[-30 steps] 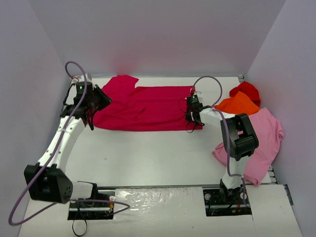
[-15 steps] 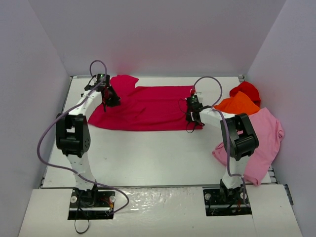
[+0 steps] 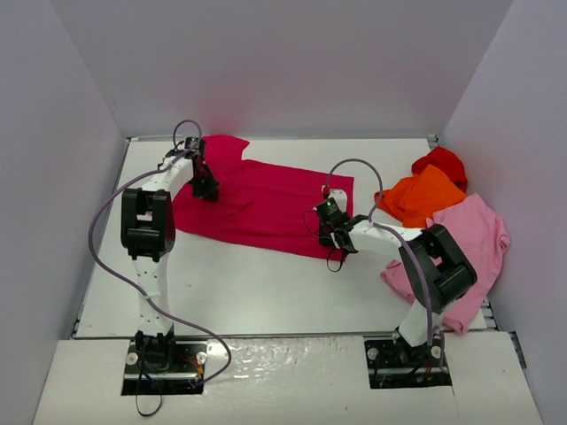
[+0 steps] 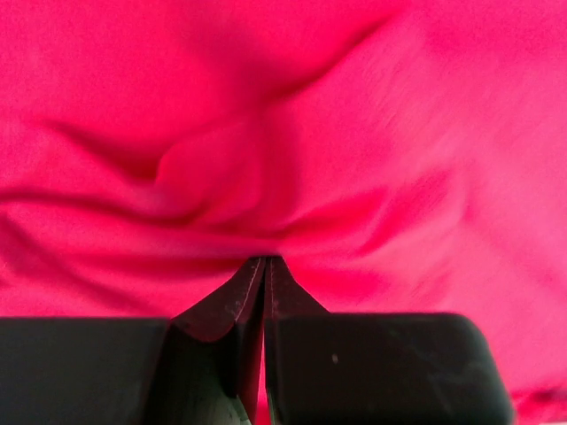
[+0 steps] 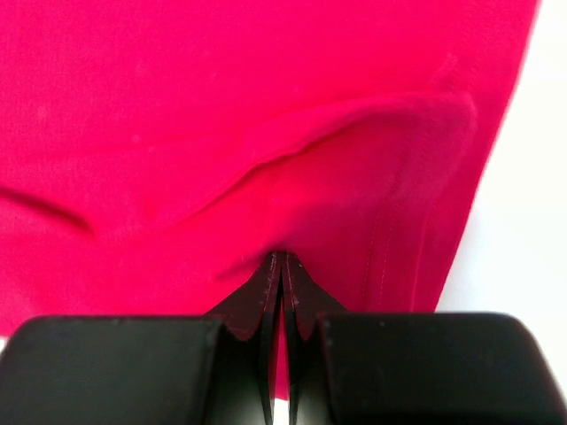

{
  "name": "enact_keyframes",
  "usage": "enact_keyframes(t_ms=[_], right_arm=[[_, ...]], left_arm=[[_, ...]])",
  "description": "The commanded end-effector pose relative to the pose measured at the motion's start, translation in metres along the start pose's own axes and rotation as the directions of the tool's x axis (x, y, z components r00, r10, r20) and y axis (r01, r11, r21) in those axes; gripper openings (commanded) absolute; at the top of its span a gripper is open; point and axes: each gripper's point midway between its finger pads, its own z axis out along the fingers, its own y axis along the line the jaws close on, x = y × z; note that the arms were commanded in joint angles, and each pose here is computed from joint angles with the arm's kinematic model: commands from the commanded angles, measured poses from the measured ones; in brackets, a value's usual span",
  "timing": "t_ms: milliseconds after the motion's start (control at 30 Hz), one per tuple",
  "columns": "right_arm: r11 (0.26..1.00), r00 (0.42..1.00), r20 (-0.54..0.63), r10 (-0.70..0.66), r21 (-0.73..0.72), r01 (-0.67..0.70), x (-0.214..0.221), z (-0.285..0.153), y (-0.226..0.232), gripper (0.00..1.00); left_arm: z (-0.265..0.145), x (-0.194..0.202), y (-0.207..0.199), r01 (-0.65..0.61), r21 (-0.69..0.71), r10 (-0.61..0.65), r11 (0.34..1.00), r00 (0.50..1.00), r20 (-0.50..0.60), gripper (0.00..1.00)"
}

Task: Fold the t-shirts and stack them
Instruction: Fold the flattened tshirt in 1/3 of the way

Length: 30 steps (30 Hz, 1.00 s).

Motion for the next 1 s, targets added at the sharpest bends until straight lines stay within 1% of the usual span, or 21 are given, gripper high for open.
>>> enact_keyframes(t_ms=[0,33,100,200,300,367,400,467,533,567,600,633,733,800,867,967], right_arm=[[0.999,0.997,-0.073,-0.02,-0.04,0.017,0.053,-0.038,0.019,0.0],[0.996,0.996,-0.069,-0.05,-0.08,0.045,0.065,-0.049,0.036,0.0],[0.991,0.994,-0.071,-0.078,-0.11,0.07,0.08,-0.06,0.051,0.0],[0.975,0.989,-0.057,-0.138,-0.185,0.125,0.121,-0.09,0.093,0.0],[0.954,0.983,-0.004,-0.186,-0.241,0.18,0.139,-0.113,0.132,0.0],[0.937,0.97,0.053,-0.236,-0.254,0.241,0.149,-0.127,0.151,0.0],[0.936,0.968,0.069,-0.241,-0.247,0.25,0.147,-0.127,0.156,0.0],[0.938,0.961,0.118,-0.248,-0.219,0.269,0.134,-0.126,0.164,0.0],[0.94,0.956,0.155,-0.249,-0.197,0.277,0.117,-0.125,0.168,0.0],[0.942,0.956,0.173,-0.239,-0.199,0.271,0.104,-0.126,0.173,0.0],[0.944,0.953,0.184,-0.24,-0.183,0.273,0.09,-0.122,0.171,0.0],[0.941,0.95,0.196,-0.245,-0.187,0.281,0.084,-0.124,0.175,0.0],[0.952,0.947,0.248,-0.206,-0.174,0.253,0.03,-0.121,0.175,0.0],[0.95,0.938,0.268,-0.219,-0.158,0.268,0.006,-0.117,0.172,0.0],[0.954,0.942,0.261,-0.213,-0.154,0.259,-0.006,-0.112,0.168,0.0],[0.959,0.951,0.235,-0.203,-0.148,0.242,-0.001,-0.107,0.158,0.0]], left_arm=[[-0.026,-0.038,-0.016,-0.075,0.008,0.074,0.997,0.996,0.055,0.0],[-0.036,-0.053,-0.028,-0.095,0.029,0.092,0.995,0.992,0.089,0.0],[-0.033,-0.055,-0.028,-0.101,0.018,0.1,0.995,0.993,0.065,0.0],[-0.046,-0.076,-0.046,-0.122,0.048,0.116,0.991,0.987,0.108,0.0],[-0.062,-0.081,-0.059,-0.134,0.09,0.121,0.987,0.983,0.141,0.0],[-0.082,-0.08,-0.066,-0.146,0.113,0.124,0.983,0.975,0.186,0.0],[-0.091,-0.078,-0.069,-0.149,0.118,0.122,0.982,0.97,0.209,0.0],[-0.126,-0.075,-0.074,-0.144,0.149,0.099,0.978,0.956,0.275,0.0],[-0.124,-0.055,-0.063,-0.103,0.157,0.058,0.982,0.962,0.265,0.0],[-0.145,-0.053,-0.064,-0.096,0.191,0.034,0.977,0.952,0.304,0.0],[-0.15,-0.049,-0.064,-0.093,0.214,0.019,0.972,0.946,0.324,0.0],[-0.149,-0.04,-0.057,-0.081,0.214,0.009,0.973,0.948,0.317,0.0],[-0.153,-0.008,-0.036,-0.062,0.223,-0.01,0.973,0.951,0.308,0.0],[-0.15,0.002,-0.022,-0.063,0.184,0.004,0.981,0.953,0.302,0.0],[-0.148,0.001,-0.013,-0.071,0.138,0.027,0.988,0.953,0.301,0.0],[-0.128,0.005,-0.006,-0.082,0.088,0.06,0.993,0.973,0.224,0.0]])
